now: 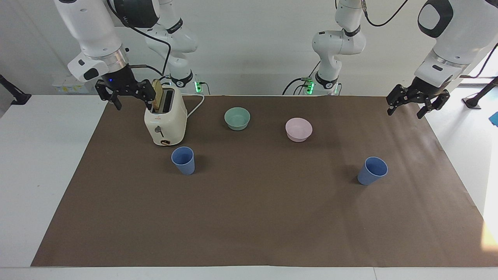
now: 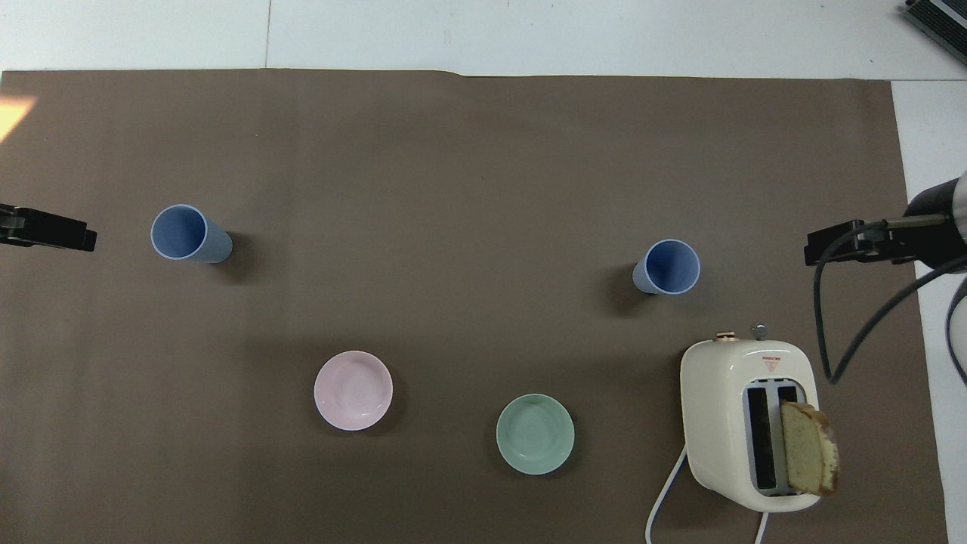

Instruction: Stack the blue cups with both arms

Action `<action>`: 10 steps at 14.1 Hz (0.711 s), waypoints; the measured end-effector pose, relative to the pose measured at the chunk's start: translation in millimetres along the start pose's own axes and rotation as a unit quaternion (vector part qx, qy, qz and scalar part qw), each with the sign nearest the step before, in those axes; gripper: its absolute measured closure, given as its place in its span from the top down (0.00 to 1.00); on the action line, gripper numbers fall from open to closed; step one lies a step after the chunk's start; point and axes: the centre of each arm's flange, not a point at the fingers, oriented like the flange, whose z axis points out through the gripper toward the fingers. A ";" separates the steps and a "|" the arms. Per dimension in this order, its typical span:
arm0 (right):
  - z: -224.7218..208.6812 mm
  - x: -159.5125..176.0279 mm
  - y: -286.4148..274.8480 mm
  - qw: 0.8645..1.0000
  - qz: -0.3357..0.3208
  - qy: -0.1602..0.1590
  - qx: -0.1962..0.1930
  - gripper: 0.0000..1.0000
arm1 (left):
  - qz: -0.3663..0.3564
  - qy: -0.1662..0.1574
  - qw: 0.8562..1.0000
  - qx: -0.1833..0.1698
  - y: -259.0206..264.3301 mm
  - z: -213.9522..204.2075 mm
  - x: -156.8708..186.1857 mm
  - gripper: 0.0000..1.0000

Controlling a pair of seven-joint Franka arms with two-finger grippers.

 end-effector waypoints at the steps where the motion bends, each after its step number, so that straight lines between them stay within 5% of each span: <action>1: 0.1 0.0 0.1 1.000 0.000 0.000 0.000 1.00 | 0.000 0.000 1.000 0.000 -0.1 0.0 0.0 1.00; 10: -0.2 0.6 -0.1 1.000 -0.002 0.003 0.000 1.00 | 0.002 0.000 1.000 0.000 2.0 0.0 0.4 1.00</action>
